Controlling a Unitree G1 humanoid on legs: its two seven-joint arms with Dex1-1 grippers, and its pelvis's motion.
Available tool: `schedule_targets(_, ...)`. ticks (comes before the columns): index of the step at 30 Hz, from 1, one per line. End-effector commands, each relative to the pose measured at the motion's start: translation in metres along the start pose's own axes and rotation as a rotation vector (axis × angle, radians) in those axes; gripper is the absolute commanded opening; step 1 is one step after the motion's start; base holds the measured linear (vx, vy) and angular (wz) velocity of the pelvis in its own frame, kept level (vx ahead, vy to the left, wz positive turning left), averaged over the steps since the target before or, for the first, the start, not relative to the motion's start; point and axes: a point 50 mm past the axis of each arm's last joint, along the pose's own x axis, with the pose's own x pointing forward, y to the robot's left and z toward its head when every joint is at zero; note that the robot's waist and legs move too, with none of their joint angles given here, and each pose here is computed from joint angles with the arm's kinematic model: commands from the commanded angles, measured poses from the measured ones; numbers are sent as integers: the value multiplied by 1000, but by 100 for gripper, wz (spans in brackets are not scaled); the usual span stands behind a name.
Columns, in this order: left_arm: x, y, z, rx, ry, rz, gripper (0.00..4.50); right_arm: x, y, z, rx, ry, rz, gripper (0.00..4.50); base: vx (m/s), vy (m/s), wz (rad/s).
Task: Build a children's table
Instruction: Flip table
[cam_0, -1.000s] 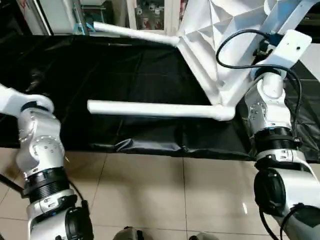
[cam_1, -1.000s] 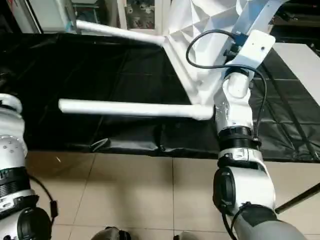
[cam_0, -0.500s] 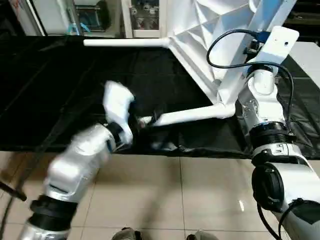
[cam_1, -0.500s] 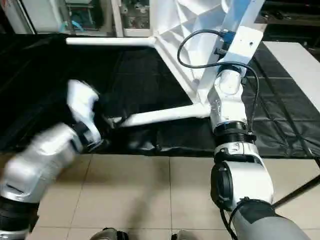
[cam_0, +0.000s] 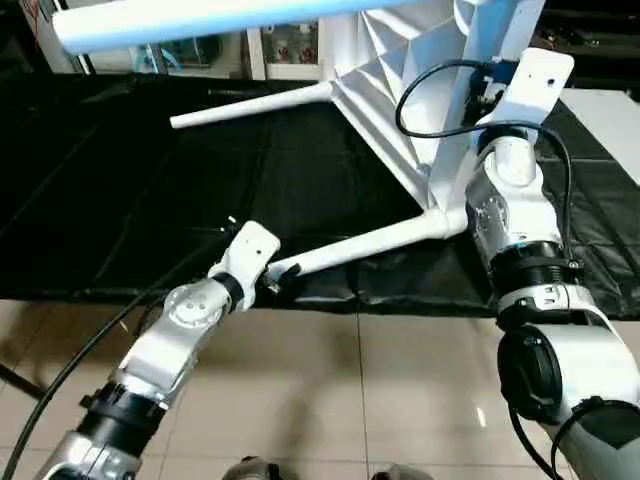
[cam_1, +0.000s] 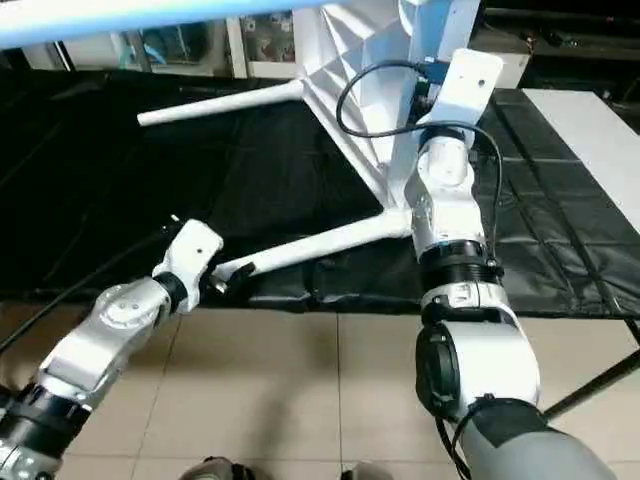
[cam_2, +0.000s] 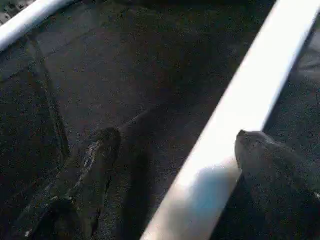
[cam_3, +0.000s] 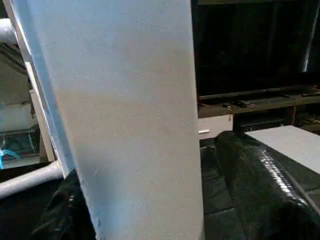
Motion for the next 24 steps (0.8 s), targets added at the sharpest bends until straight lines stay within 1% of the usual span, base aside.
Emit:
schedule_targets(1,4,3,5,51,-19,11,415,-1,2,5,8,-5,33,340,0,0,0)
schedule_targets(2,4,3,5,57,-19,7,415,-1,2,4,7,-4,37,340,0,0,0)
schedule_targets(4,4,2,5,77,-33,-19,415,-6,5,2,18,6,107,340,0,0,0)
schedule_targets(5,4,2,5,77,-33,-19,415,-6,5,2,18,6,107,340,0,0,0)
schedule_targets(7,5,4,5,107,-41,-26,415,-13,11,1,36,-6,227,340,0,0,0)
schedule_targets(9,6,6,4,122,-41,-22,415,-17,12,0,36,-12,268,340,0,0,0)
schedule_targets(10,8,9,4,158,-46,-18,415,-24,10,-1,35,-18,315,340,0,0,0)
schedule_targets(12,10,11,3,174,-50,-16,415,-26,8,-1,38,-18,323,340,0,0,0)
schedule_targets(13,11,14,3,200,-49,-12,415,-28,3,-2,34,-19,320,340,0,0,0)
schedule_targets(14,11,14,3,200,-49,-12,415,-28,3,-2,34,-19,320,340,0,0,0)
schedule_targets(15,14,21,2,246,-45,-5,415,-33,-7,-2,26,-17,310,340,0,0,0)
schedule_targets(16,15,24,2,276,-44,0,415,-35,-12,-3,22,-14,302,340,0,0,0)
schedule_targets(18,16,31,1,301,-38,3,415,-39,-19,-3,16,-9,297,340,0,0,0)
schedule_targets(19,16,35,2,310,-34,9,415,-42,-22,-3,13,-5,296,340,0,0,0)
schedule_targets(21,16,37,2,313,-32,12,415,-42,-23,-3,11,-3,295,340,0,0,0)
schedule_targets(22,17,45,1,340,-21,28,415,-46,-28,-4,10,4,293,340,0,0,0)
schedule_targets(24,16,52,-3,369,0,37,415,-50,-31,-5,9,11,287,340,0,0,0)
